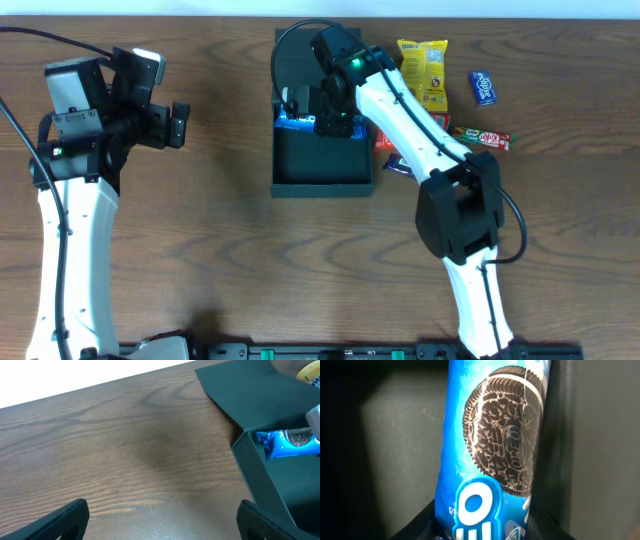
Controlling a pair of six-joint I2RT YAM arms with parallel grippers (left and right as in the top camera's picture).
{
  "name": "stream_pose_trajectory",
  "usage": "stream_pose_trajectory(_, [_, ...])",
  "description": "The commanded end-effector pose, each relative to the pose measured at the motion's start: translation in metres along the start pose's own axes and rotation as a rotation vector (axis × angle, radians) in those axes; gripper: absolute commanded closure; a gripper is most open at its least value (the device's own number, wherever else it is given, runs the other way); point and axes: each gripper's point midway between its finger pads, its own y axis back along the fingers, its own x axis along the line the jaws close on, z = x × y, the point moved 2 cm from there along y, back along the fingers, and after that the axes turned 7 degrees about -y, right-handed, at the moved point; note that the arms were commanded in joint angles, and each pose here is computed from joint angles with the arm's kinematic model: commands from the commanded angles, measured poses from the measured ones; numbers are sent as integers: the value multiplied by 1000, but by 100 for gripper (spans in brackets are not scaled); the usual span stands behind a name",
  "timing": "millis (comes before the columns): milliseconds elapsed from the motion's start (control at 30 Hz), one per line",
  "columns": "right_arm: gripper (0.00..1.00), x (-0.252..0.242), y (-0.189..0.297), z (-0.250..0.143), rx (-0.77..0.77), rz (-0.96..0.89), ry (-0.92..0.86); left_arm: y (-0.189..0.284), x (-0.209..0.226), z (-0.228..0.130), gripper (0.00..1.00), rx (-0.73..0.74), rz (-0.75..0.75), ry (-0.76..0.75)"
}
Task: Pack container
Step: 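Lower the Oreo pack into the box and open the right gripper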
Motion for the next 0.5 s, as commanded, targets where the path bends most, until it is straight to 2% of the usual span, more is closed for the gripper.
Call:
stream_pose_trajectory(0, [99,6,-9,-1,-11,40,16,6,3,9,5,-27,6,-15])
stream_pose_trajectory(167, [98,7,-12,-5,-5,47,21,6,3,9,5,-26,6,-15])
stream_pose_trajectory(200, [89,6,-12,-4,-8,42,21,6,3,9,5,-26,6,-15])
stream_pose_trajectory(267, [61,3,-12,-2,-17,31,23,6,3,9,5,-26,6,-14])
stream_pose_trajectory(300, [55,3,-12,-1,-20,28,23,6,3,9,5,-26,6,-14])
stream_pose_trajectory(333, [39,2,-12,-1,-22,25,24,6,3,9,5,-26,6,-14])
stream_pose_trajectory(367, [2,1,-12,0,-25,21,25,6,3,9,5,-26,6,-14])
stream_pose_trajectory(467, [1,-1,-12,1,-32,12,20,6,3,9,5,-26,6,-14])
